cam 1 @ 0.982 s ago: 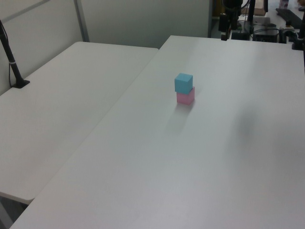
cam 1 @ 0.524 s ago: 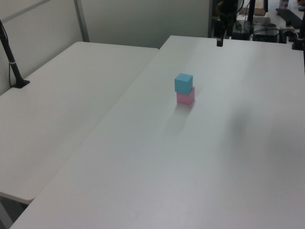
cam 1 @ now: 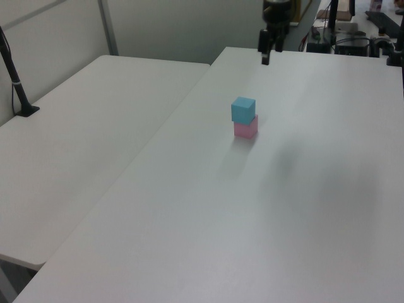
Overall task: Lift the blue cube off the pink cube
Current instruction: 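Lower the open gripper down onto the light-blue cube atop the pink cube, then close the gripper on the light-blue cube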
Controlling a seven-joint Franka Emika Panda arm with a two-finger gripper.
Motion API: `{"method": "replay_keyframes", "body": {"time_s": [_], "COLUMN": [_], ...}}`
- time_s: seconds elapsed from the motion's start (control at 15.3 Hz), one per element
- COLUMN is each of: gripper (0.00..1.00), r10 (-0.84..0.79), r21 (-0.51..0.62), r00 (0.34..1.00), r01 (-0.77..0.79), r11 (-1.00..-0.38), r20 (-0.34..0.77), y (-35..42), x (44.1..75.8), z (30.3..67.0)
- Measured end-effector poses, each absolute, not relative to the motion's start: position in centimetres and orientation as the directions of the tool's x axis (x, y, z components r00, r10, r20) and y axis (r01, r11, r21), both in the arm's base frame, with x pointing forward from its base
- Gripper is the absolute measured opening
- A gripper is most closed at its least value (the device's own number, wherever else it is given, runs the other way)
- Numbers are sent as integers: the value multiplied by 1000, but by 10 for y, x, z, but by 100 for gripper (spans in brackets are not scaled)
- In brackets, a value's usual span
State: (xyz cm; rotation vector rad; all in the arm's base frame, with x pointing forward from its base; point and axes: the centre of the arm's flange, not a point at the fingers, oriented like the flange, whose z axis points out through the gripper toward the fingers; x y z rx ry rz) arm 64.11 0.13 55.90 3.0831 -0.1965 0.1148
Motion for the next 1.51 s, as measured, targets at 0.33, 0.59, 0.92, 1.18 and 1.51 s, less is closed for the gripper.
{"method": "replay_keyframes", "body": {"time_s": [0.33,0.59,0.92,1.18,1.51], "gripper": [100,100,100,89,57], "r10": [-102,-95,-76,-60,-19], "r21": [51,63,94,117,107], "r00": [990,993,995,996,996], "r01": [-107,-99,-83,-67,-29], "r11": [-993,-993,-992,-991,-994], "r20": [94,74,69,64,92], "y": [17,20,20,22,49], "x": [693,706,715,719,718], "z": [488,449,418,399,415]}}
